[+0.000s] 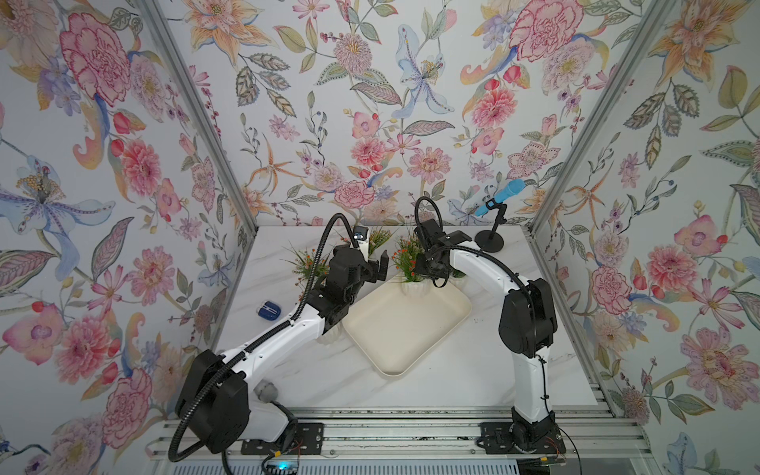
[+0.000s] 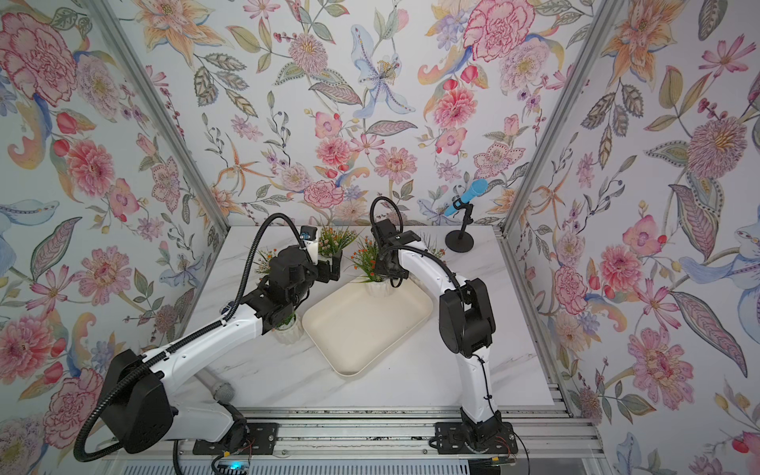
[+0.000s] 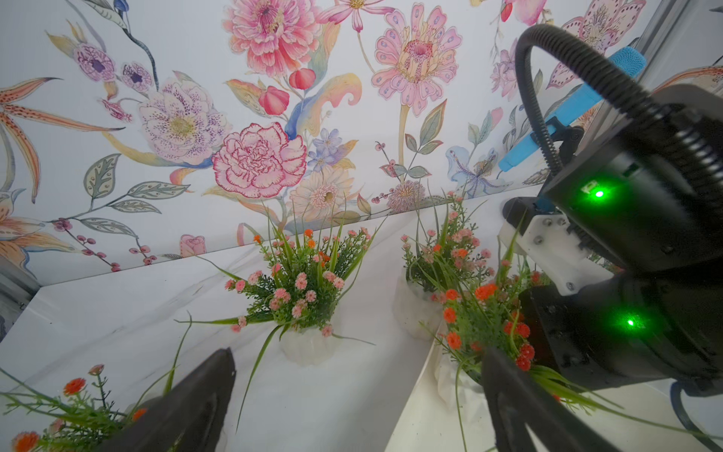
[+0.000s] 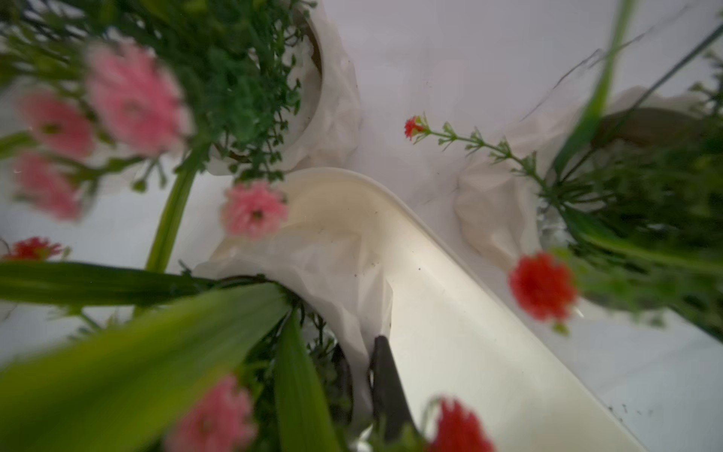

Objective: Put the potted gypsophila into the storage box
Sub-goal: Place the baby's breath potted plant at the storage box.

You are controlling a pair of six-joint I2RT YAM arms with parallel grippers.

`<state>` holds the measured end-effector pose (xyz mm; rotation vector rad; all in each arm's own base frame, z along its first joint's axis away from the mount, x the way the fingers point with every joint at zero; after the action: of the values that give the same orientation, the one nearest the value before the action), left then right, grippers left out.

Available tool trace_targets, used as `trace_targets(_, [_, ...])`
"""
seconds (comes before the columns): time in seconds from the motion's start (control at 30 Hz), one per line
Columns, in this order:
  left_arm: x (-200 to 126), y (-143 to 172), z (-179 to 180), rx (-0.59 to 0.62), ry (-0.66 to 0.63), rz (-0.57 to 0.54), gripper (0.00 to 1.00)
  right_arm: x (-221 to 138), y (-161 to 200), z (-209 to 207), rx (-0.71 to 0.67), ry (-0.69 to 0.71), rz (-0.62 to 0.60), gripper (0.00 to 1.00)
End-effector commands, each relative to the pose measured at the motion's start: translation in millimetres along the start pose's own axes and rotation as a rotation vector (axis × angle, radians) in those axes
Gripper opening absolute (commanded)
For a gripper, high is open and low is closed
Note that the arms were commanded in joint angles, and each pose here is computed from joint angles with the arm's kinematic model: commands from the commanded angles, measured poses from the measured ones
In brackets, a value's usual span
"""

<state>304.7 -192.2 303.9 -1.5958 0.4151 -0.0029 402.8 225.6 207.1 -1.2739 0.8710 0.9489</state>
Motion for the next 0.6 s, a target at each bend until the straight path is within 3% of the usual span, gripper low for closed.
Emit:
trace_targets(0.0, [-8,0,5,-0.030,-0.035,-0.022,1.00,-13,-18,5,0.015,-0.034,-0.089,0.01])
trace_targets(0.27, [-9,0,6,-0.031,-0.043,-0.028,1.00,5,-15,0,0.021,-0.004,-0.062,0.06])
trace_targets(0.4, [-8,0,6,-0.036,-0.041,-0.034,1.00,6,-12,-6,0.030,0.026,-0.067,0.21])
trace_targets(0.57, [-5,-1,4,-0.040,-0.030,-0.043,1.00,-1,-13,-13,0.048,-0.013,-0.091,0.28])
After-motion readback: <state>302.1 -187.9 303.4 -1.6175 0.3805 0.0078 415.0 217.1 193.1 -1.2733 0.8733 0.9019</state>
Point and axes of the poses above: each gripper's point midway between its finger pads, its own x axis out along the fingers, its own z axis along the line the jaws close on, y = z × x, the point moved 10 cm from there along -x, back along the fingers, and after that the axes turned 4 degrees about -x, right-handed, at the moved point
